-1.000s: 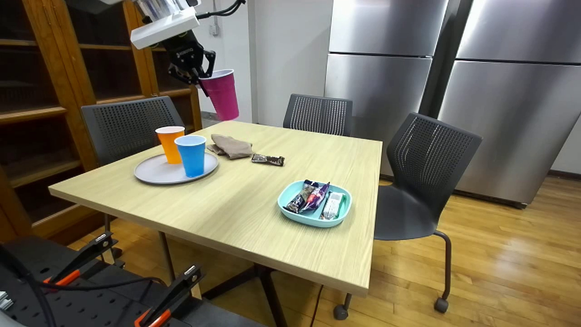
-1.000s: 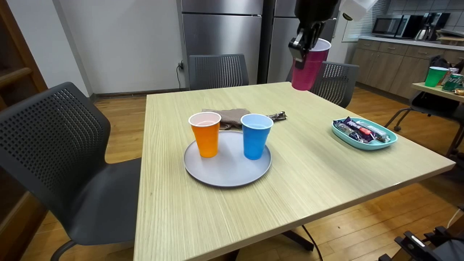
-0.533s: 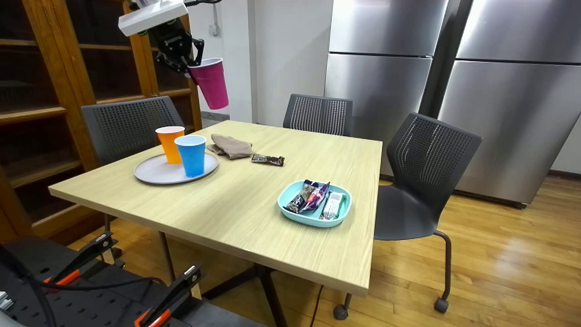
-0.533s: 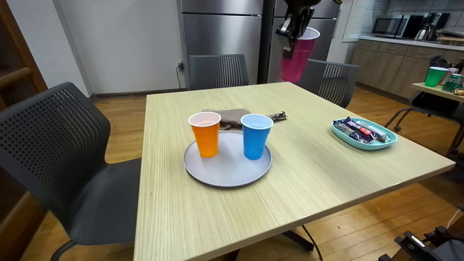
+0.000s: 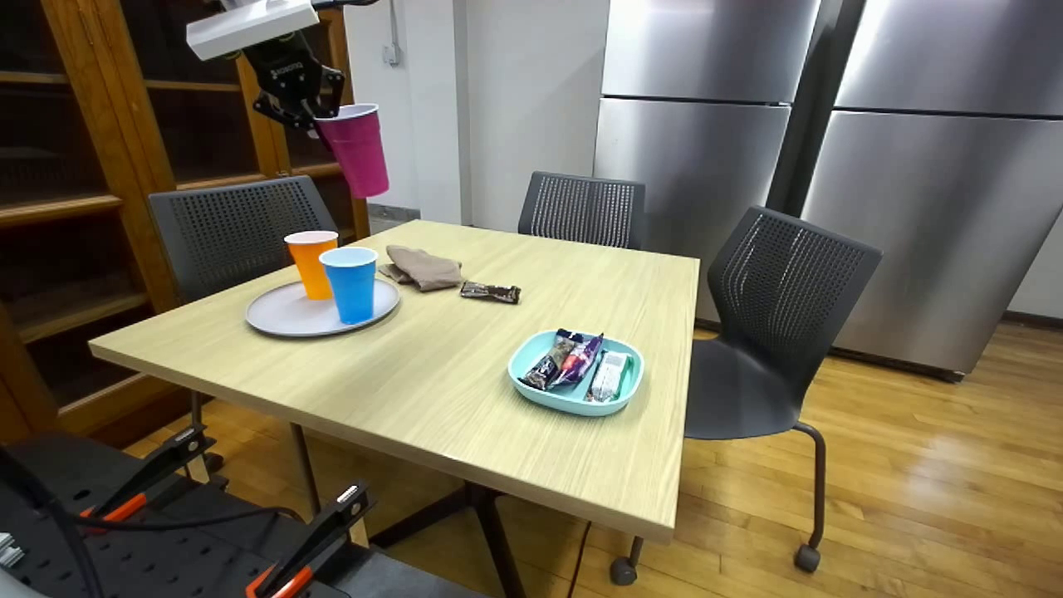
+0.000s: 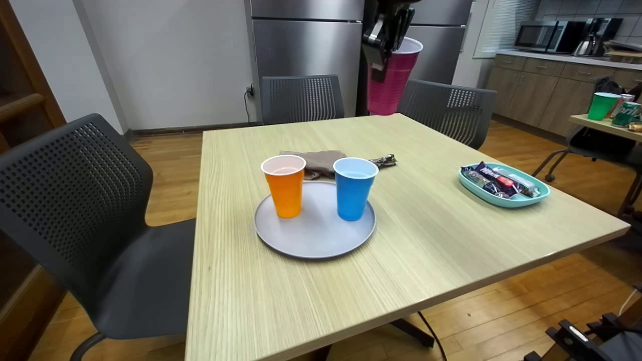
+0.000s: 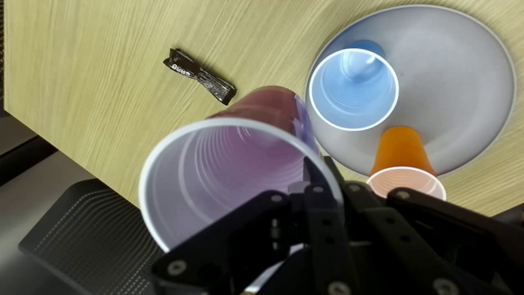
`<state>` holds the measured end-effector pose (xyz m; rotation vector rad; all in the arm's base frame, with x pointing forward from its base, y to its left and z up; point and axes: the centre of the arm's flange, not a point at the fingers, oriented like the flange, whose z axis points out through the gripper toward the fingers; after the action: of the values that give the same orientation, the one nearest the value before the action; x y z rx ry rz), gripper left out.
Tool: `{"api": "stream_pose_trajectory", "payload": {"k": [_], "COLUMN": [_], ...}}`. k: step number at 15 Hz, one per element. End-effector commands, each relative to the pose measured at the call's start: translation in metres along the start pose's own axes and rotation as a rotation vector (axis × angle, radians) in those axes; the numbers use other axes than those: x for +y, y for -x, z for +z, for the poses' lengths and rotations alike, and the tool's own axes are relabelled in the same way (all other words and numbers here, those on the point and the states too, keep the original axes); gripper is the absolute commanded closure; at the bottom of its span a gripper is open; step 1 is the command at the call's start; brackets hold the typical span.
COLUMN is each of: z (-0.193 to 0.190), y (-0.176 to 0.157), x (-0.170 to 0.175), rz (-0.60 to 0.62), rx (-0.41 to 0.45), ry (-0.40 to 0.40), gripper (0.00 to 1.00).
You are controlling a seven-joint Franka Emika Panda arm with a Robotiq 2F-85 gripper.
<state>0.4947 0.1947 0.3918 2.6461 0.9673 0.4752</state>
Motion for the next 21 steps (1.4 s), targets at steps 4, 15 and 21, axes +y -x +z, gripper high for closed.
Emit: {"api": "stream_pose_trajectory", "payload": {"k": [4,15,21], "z": [0.007,0.03,0.059], "y": [-0.026,-0.045,-0.047], "x": [-0.034,-0.104,-0.119], "rz": [-0.117,-0.316,-0.366], "rx": [0.001,0.004,0.011], "ry": [-0.051,-0.147,-0.256], "gripper": [1.0,1.0,1.0]}}
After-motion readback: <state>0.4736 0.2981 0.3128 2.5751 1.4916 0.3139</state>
